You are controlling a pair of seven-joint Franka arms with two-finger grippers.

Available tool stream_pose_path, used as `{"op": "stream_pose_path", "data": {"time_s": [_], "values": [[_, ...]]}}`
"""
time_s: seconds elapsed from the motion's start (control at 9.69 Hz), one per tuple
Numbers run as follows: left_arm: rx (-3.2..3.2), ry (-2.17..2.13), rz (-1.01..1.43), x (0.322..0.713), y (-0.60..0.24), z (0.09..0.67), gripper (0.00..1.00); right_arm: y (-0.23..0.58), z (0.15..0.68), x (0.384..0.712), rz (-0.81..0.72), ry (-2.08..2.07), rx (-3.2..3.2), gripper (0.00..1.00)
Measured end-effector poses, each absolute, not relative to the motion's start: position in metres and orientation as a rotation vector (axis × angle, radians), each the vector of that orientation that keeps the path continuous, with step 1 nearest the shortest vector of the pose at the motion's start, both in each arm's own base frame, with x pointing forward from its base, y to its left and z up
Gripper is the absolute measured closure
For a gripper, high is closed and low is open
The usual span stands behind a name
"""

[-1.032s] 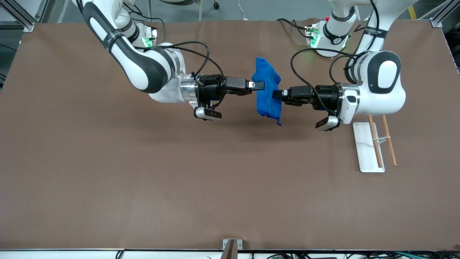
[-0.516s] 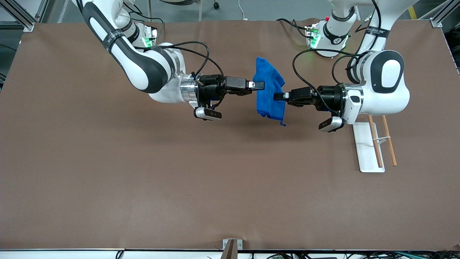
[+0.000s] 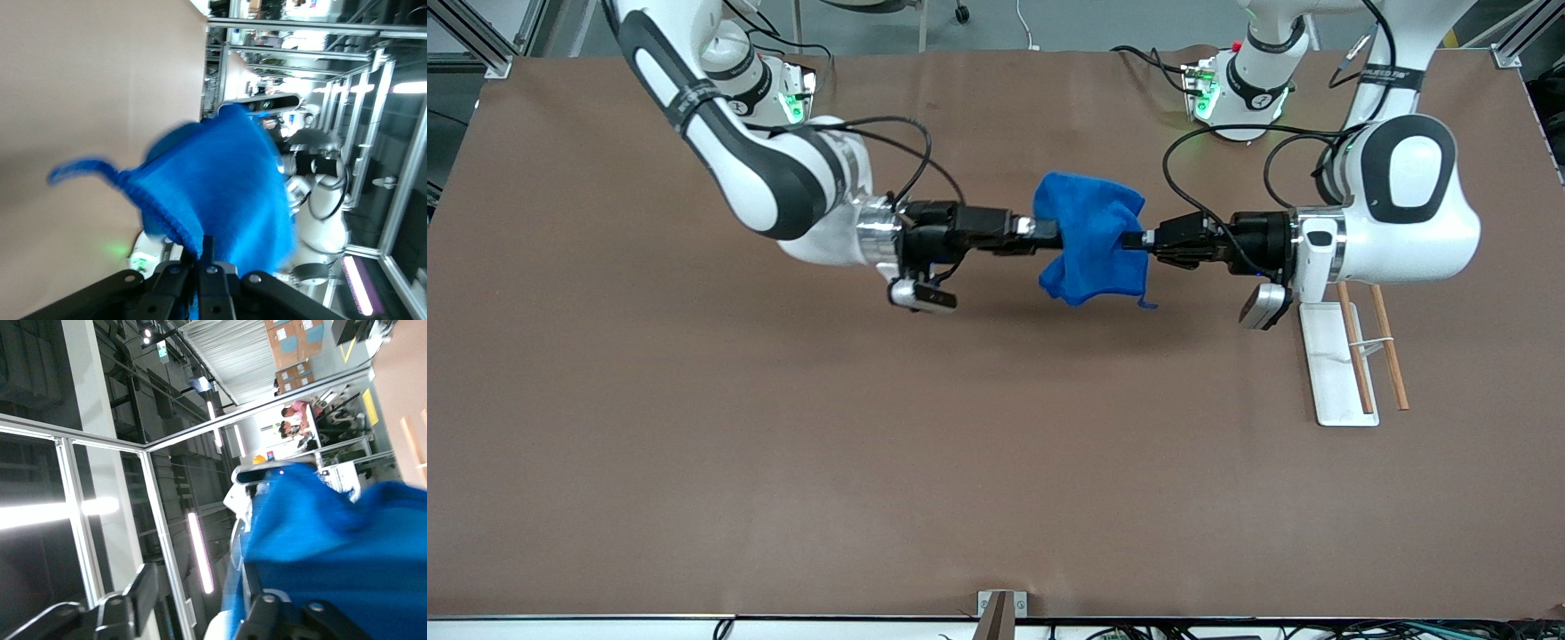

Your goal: Right arm passes towel to left arm to hang

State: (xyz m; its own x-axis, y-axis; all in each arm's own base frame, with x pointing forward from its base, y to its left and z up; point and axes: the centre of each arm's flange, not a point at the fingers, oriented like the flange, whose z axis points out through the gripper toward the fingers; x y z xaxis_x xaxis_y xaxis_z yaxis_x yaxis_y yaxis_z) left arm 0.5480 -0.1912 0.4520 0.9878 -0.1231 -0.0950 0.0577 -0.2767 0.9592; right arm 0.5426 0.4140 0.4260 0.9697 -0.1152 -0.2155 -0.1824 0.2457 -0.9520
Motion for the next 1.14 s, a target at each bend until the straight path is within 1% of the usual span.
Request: {"op": "stream_pose_path", "data": {"time_s": [0.1, 0.21, 0.31, 0.52, 0.83, 0.93, 1.14], "values": [[1.946, -0.094, -0.152, 0.551, -0.176, 0.462, 0.97, 0.387, 0.409, 0.555, 0.013, 0.212, -1.423, 0.19], [2.059, -0.120, -0.133, 0.557, -0.155, 0.474, 0.97, 0.358, 0.387, 0.566, -0.014, 0.163, -1.528, 0.02], [2.177, -0.136, -0.109, 0.563, -0.130, 0.481, 0.97, 0.331, 0.367, 0.575, -0.037, 0.114, -1.629, 0.00], [2.419, -0.154, -0.063, 0.574, -0.063, 0.489, 0.97, 0.277, 0.341, 0.594, -0.087, -0.003, -1.827, 0.00], [2.788, -0.064, -0.114, 0.576, -0.001, 0.486, 0.97, 0.175, 0.317, 0.623, -0.151, -0.148, -2.119, 0.00], [2.913, -0.065, -0.107, 0.578, 0.013, 0.484, 0.97, 0.133, 0.313, 0.628, -0.138, -0.185, -2.199, 0.00], [3.001, -0.025, -0.053, 0.583, 0.044, 0.476, 0.97, 0.041, 0.315, 0.631, -0.064, -0.237, -2.324, 0.00]]}}
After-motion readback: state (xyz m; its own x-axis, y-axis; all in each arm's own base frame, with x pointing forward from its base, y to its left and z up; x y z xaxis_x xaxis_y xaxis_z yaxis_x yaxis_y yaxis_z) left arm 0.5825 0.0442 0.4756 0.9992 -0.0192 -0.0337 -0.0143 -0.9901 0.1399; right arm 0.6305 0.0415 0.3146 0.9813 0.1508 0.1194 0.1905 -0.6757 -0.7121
